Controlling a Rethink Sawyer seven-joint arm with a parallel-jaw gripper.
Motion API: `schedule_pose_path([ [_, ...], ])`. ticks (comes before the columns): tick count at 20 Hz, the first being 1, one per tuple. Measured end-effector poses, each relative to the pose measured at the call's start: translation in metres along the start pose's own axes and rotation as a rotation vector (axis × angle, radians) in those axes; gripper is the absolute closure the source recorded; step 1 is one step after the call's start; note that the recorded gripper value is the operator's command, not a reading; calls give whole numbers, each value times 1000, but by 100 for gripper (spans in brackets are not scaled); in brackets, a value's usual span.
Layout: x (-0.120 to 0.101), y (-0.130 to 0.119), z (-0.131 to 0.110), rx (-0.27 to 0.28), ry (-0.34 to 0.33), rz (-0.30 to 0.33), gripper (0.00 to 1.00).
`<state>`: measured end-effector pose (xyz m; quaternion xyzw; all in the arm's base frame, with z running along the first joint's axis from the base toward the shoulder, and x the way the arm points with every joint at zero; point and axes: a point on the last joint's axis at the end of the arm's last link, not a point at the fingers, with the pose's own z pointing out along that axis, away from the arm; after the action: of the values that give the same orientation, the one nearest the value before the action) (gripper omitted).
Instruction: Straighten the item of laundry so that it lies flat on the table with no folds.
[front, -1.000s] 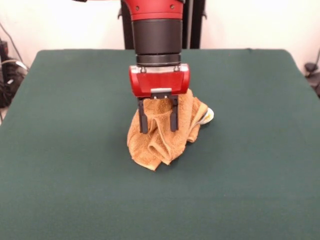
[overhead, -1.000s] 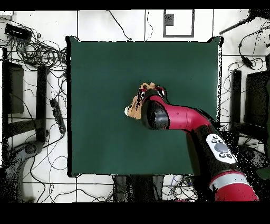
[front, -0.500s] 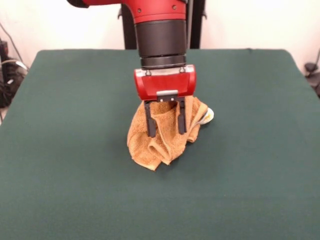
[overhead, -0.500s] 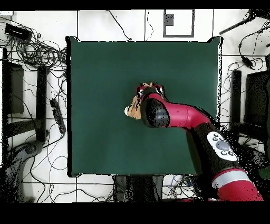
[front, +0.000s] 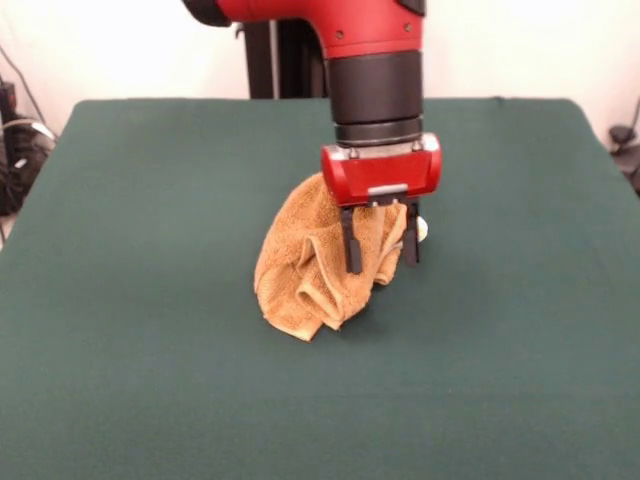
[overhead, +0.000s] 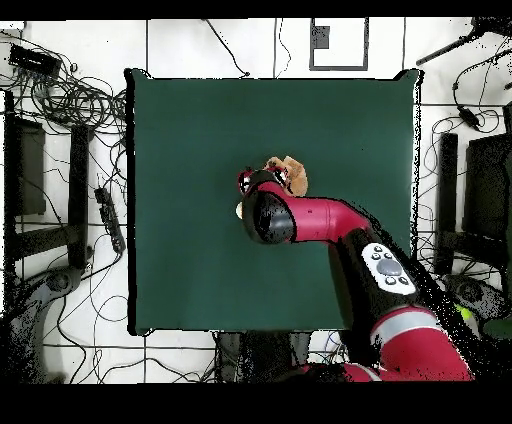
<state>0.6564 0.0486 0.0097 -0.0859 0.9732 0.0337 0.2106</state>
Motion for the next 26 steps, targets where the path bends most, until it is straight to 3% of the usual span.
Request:
schedule_pose_path([
  [10, 35, 5, 17, 2, 88, -9, 0],
  [26, 2, -21, -24, 48, 105, -14, 0],
])
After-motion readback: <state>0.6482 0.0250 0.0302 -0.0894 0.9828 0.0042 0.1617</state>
